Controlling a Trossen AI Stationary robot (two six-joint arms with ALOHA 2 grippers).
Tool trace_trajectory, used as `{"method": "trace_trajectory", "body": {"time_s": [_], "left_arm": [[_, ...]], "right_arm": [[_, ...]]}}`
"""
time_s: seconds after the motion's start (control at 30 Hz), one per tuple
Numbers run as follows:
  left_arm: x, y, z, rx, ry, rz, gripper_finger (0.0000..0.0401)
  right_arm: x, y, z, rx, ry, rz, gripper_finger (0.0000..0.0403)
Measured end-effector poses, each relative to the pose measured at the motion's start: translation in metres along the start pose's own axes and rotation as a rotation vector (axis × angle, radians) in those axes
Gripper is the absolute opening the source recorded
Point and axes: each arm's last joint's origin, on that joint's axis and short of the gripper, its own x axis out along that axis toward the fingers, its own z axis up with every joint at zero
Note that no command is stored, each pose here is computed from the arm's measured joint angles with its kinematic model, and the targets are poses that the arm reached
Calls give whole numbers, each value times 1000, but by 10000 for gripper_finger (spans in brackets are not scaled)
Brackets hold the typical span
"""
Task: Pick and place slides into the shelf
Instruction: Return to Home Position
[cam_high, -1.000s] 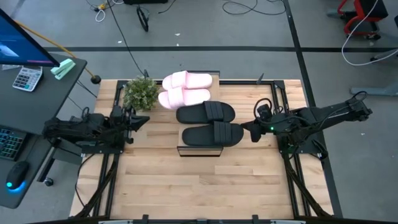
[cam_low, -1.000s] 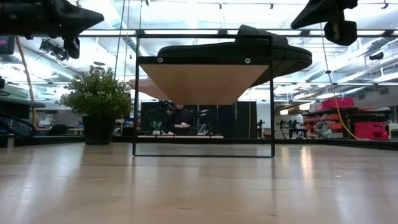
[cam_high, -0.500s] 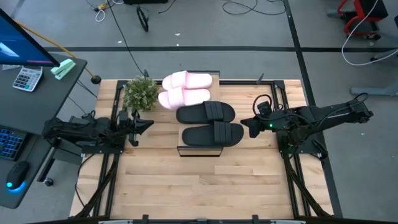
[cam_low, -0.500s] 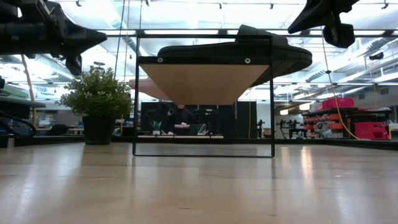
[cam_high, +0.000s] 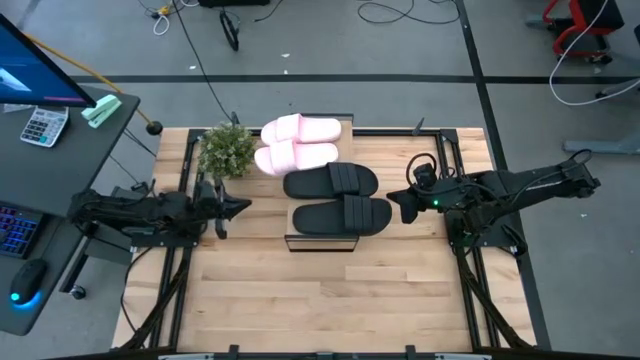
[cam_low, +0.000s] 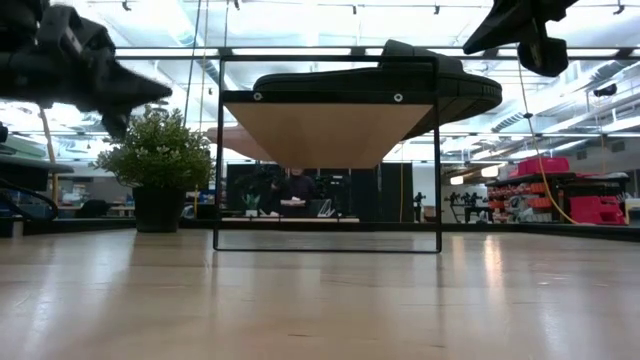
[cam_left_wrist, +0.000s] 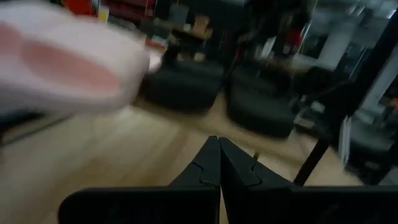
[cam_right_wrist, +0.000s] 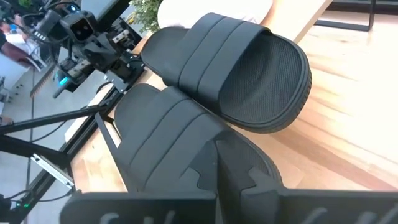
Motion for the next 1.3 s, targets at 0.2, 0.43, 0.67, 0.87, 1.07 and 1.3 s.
{"method": "trace_trajectory", "body": {"time_s": [0.2,0.43,0.67,0.87,1.07,1.3], "left_arm": [[0,0,-5,-6,63,-30,2],[0,-1,-7,-2,92,-68,2],[4,0,-13,-64,160,-42,23],[6,0,-18,-160,207,-14,45],[6,1,-19,-60,214,-20,52],[7,0,-16,-33,182,-35,52]], "right_arm": [[-1,0,0,0,-1,3,0],[-2,0,0,-20,15,20,0],[-4,-3,-5,-121,73,4,0],[-1,-24,-30,-141,67,45,0],[-3,-49,-48,-28,-50,239,0],[-13,-79,-59,-82,-123,325,0]]}}
